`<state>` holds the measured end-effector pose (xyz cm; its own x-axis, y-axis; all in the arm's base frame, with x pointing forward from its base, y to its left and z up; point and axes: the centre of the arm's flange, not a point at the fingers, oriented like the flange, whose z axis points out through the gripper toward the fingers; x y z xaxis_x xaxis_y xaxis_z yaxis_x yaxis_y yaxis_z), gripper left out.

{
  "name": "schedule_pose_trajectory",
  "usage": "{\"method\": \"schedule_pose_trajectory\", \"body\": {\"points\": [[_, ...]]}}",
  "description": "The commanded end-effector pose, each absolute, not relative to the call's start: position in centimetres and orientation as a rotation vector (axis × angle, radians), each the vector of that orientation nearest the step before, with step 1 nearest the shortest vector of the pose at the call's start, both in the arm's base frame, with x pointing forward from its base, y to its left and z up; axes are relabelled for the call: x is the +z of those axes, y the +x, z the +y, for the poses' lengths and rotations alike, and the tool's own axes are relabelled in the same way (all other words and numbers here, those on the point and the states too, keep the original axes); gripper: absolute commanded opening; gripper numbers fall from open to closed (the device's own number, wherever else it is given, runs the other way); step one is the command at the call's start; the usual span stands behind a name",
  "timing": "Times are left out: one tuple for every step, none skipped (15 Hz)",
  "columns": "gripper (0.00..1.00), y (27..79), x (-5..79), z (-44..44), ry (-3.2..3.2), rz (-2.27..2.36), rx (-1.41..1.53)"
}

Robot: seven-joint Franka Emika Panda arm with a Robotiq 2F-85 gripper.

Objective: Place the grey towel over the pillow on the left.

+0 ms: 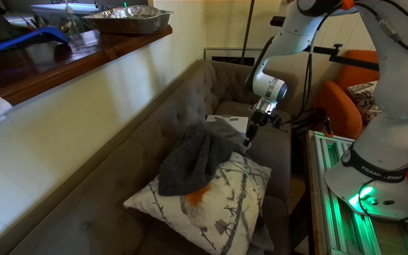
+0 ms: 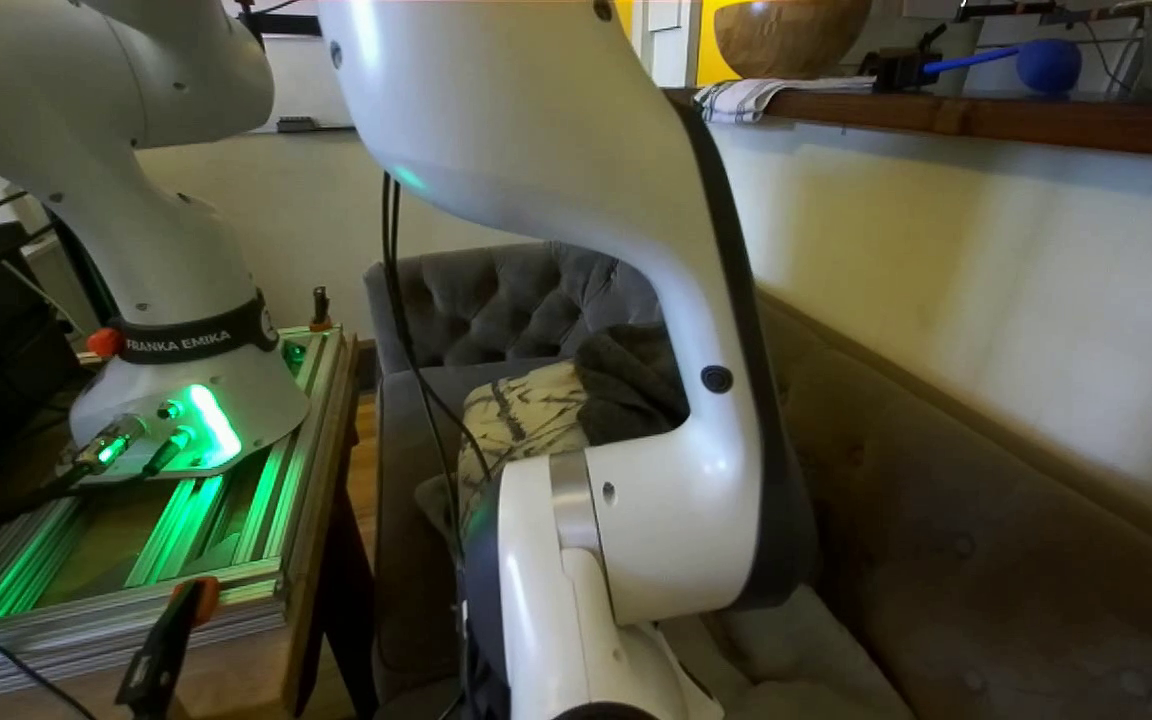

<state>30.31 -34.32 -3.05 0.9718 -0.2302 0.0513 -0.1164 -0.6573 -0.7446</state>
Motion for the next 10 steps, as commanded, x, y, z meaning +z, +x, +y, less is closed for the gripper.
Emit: {"method": "schedule_pose_trajectory", "body": {"points": [[0.61,30.8,-4.6,-34.4,-2.256,0.221,-0.197],[0.67,30.8,-4.9,-34.4,-2.251,0.222,-0.19],[0.75,30.9,-5.2,-34.4,-2.249,0.222,-0.184],[0.83,31.1,-5.6,-34.3,-2.248,0.219,-0.181],[0.89,31.3,-5.9,-34.2,-2.247,0.219,-0.176],[0.97,31.5,-6.3,-34.1,-2.254,0.215,-0.173],[0.99,31.7,-6.7,-34.1,-2.247,0.213,-0.157],[1.0,31.8,-7.0,-34.0,-2.244,0.209,-0.145],[1.0,31.9,-7.4,-33.9,-2.239,0.207,-0.137],[1.0,32.1,-7.8,-33.7,-2.223,0.198,-0.124]]}}
